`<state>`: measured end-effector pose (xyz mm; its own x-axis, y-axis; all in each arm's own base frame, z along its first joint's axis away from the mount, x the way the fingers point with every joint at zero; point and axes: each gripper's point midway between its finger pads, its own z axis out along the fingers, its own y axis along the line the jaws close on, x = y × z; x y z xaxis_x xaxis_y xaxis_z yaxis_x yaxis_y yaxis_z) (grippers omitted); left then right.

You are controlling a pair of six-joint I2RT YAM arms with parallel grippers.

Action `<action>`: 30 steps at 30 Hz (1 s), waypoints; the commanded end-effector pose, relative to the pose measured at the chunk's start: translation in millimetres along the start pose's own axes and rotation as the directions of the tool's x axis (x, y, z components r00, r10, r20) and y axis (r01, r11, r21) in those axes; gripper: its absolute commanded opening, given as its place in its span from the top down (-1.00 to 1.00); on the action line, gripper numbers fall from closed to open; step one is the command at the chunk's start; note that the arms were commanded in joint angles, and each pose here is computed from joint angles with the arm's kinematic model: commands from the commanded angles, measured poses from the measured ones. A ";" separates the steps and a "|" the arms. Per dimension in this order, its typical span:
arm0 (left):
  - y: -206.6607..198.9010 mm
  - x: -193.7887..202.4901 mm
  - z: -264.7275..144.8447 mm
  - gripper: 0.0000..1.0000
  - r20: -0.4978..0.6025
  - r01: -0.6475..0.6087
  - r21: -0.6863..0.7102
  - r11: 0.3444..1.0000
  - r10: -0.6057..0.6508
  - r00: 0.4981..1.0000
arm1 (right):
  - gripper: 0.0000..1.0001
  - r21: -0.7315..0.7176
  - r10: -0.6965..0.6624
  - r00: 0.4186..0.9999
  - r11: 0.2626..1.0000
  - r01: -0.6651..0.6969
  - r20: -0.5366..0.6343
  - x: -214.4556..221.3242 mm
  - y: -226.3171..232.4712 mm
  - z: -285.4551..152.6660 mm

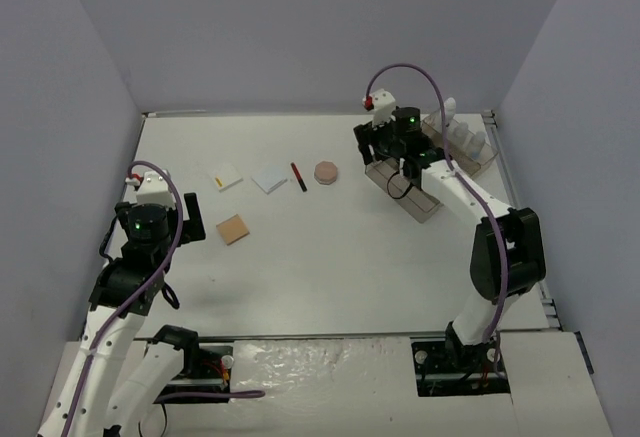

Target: Organize the makeup

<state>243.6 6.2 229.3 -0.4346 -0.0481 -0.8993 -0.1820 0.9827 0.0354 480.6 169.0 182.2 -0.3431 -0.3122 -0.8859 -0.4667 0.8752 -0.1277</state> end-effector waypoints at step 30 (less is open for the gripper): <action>2.1 -19.9 1.2 -0.94 0.062 0.026 -0.016 1.000 -0.025 0.998 | 0.21 -0.128 0.100 0.995 0.987 -0.098 0.010 32.0 186.0 160.8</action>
<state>244.3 6.7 227.9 -0.4403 -0.0466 -0.8966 -0.1850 0.9819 0.0398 500.4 370.7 28.5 -0.4231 -0.2915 -0.8579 -0.5608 0.8279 -0.0047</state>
